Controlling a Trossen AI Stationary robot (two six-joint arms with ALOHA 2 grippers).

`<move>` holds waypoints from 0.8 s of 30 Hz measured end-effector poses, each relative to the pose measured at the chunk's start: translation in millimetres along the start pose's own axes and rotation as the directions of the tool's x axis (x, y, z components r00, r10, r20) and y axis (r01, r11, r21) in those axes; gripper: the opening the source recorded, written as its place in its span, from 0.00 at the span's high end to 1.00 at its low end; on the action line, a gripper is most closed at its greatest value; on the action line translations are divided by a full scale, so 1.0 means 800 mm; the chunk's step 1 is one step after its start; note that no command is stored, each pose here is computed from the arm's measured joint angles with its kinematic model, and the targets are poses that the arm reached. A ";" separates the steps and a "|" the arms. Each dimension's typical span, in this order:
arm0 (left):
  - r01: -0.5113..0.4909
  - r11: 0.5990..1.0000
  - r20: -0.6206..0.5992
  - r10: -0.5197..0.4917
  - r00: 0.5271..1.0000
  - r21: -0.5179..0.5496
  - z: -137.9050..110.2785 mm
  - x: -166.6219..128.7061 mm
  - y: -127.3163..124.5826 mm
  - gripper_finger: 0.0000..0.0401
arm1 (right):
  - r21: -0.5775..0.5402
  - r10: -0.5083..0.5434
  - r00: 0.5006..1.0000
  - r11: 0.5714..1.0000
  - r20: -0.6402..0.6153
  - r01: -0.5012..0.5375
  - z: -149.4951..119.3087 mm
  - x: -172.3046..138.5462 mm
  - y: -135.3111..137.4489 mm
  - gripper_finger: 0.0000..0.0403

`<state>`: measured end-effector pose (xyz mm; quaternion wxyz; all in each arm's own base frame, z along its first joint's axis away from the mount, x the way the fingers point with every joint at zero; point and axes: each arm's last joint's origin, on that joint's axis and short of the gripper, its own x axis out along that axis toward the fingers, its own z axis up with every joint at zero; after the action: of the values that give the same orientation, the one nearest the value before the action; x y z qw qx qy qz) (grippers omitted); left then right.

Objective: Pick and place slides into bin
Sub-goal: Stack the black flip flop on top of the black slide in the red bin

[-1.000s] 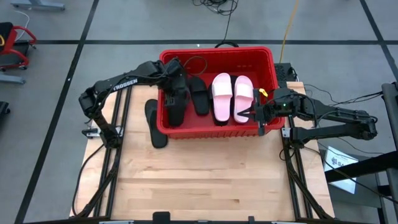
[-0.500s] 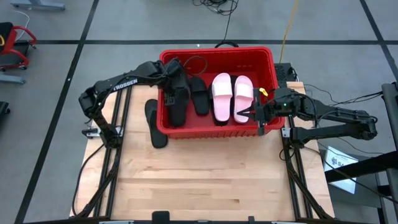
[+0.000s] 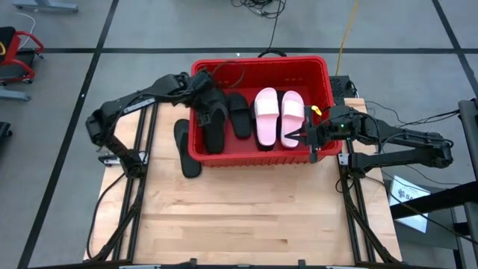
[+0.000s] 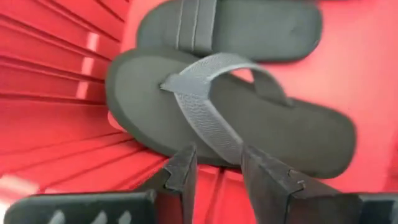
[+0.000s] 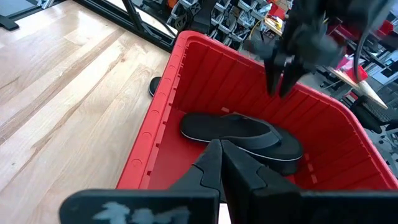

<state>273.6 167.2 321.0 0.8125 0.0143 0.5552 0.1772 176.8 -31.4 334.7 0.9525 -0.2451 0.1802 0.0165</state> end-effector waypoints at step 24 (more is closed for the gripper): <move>-0.291 0.879 -0.154 0.250 0.956 -0.377 -0.088 -0.127 -0.114 0.70 | 0.021 -0.038 0.997 0.999 0.062 0.037 0.007 -0.005 -0.004 1.00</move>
<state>202.3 38.4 365.3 0.7365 -0.0816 0.5408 0.3981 175.7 -31.2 342.3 0.9601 -0.2384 0.1461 0.0043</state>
